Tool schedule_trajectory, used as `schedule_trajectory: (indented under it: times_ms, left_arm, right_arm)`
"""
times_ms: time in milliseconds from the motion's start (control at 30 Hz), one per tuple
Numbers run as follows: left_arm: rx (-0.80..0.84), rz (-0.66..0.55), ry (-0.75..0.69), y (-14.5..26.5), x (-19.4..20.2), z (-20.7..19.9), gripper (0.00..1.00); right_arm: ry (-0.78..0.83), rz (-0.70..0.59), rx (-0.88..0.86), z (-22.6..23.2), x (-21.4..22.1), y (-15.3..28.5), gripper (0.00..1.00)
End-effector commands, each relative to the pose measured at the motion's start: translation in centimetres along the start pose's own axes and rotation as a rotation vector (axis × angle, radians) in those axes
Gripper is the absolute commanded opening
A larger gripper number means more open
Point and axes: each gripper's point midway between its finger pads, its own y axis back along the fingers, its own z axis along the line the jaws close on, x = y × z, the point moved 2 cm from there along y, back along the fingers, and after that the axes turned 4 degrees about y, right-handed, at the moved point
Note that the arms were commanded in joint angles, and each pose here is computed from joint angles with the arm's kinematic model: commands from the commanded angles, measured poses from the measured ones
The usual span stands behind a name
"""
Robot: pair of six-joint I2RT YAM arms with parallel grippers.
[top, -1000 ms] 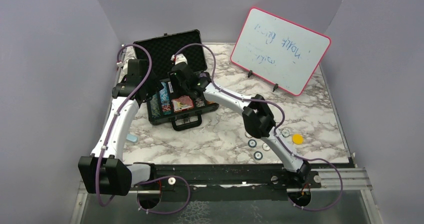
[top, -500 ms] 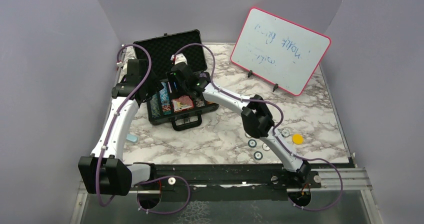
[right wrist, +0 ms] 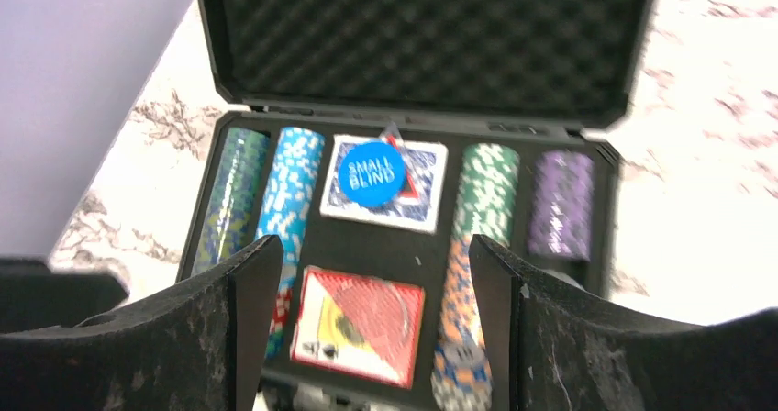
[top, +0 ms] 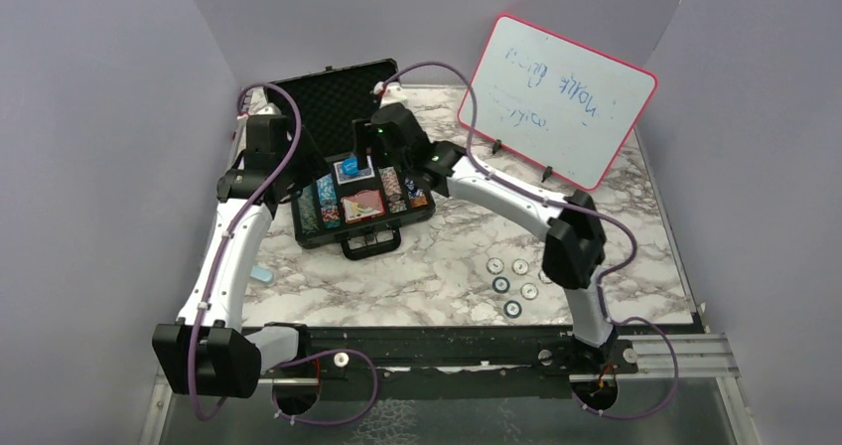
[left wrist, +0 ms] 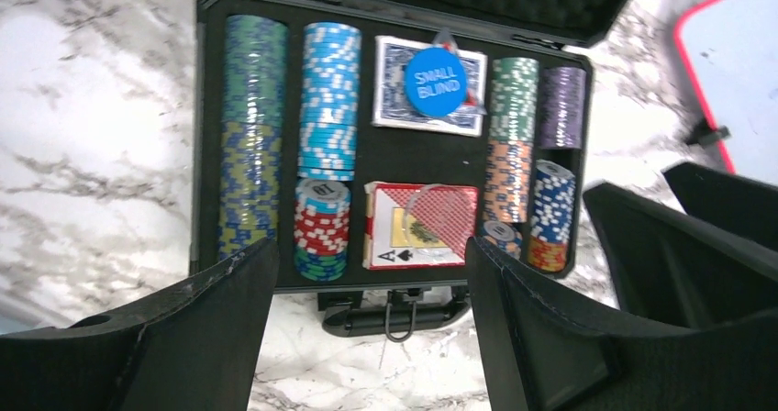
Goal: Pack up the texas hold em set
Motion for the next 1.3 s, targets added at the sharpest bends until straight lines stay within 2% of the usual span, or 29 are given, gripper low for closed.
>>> schedule_trajectory:
  times_ms: [0, 167, 333, 533, 633, 867, 1267]
  left_arm:
    - [0.212, -0.015, -0.073, 1.6, -0.6, -3.4, 0.77]
    - [0.412, 0.046, -0.209, 2.1, 1.8, -6.8, 0.77]
    - [0.532, 0.101, -0.306, 2.4, 3.8, -9.5, 0.77]
    - [0.564, 0.166, -0.328, 1.6, 5.6, -10.9, 0.77]
    - [0.563, 0.187, -0.320, 1.1, 6.0, -11.3, 0.76]
    - [0.583, 0.202, -0.321, 1.1, 6.4, -12.1, 0.76]
    - [0.583, 0.166, -0.326, 1.9, 7.1, -11.1, 0.76]
  right_arm:
    - [-0.101, 0.020, 0.100, -3.7, 0.3, 3.9, 0.77]
    - [-0.208, 0.184, 0.277, -9.7, 5.8, 8.8, 0.77]
    - [-0.276, 0.354, 0.432, -14.0, 12.5, 13.9, 0.77]
    - [-0.354, 0.547, 0.557, -17.1, 20.0, 19.3, 0.77]
    - [-0.385, 0.597, 0.617, -18.4, 22.5, 21.4, 0.77]
    - [-0.454, 0.671, 0.683, -20.9, 25.1, 24.6, 0.77]
    - [-0.612, 0.652, 0.797, -26.1, 24.4, 29.2, 0.77]
